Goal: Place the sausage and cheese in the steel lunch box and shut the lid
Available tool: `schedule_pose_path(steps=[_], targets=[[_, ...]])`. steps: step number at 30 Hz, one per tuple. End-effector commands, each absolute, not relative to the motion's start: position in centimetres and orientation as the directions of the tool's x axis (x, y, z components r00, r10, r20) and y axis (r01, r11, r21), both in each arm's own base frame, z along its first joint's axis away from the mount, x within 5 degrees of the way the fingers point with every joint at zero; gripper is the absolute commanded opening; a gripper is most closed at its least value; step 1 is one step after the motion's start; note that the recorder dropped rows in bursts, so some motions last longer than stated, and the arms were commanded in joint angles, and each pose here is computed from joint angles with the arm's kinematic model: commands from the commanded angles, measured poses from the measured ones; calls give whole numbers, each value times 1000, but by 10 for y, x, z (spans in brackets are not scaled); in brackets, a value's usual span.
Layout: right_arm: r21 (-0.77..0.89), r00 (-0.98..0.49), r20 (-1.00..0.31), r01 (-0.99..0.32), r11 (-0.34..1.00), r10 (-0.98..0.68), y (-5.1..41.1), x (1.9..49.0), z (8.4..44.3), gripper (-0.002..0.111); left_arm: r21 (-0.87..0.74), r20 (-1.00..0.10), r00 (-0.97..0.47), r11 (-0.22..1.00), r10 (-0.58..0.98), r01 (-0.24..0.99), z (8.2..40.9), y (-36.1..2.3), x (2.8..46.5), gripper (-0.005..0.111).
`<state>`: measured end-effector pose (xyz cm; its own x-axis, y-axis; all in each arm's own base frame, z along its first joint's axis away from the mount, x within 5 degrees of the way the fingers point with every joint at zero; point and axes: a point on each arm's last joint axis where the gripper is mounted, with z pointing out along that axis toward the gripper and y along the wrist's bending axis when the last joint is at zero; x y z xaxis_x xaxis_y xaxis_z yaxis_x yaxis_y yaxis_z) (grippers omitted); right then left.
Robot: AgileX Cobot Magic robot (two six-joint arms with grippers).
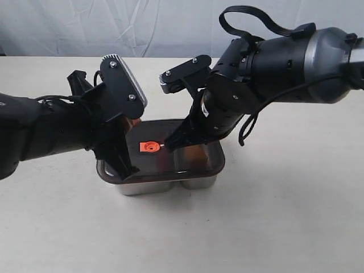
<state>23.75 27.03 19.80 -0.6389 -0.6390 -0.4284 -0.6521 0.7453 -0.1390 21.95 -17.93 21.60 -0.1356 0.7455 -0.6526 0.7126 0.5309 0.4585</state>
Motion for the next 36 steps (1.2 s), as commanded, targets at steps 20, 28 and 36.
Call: schedule_pose_path(steps=[20,28,36], targets=[[92,-429,-583,-879,468,-690,342,161,211,-1,535,-679,-401,789,615,304,246,-115,206,0],[90,-388,-591,-903,420,-708,365,157,208,-1,542,-674,-408,788,615,292,246,-113,206,0],[106,-413,-536,-898,426,-737,375,159,186,-1,543,-674,-409,788,615,290,246,-113,206,0]])
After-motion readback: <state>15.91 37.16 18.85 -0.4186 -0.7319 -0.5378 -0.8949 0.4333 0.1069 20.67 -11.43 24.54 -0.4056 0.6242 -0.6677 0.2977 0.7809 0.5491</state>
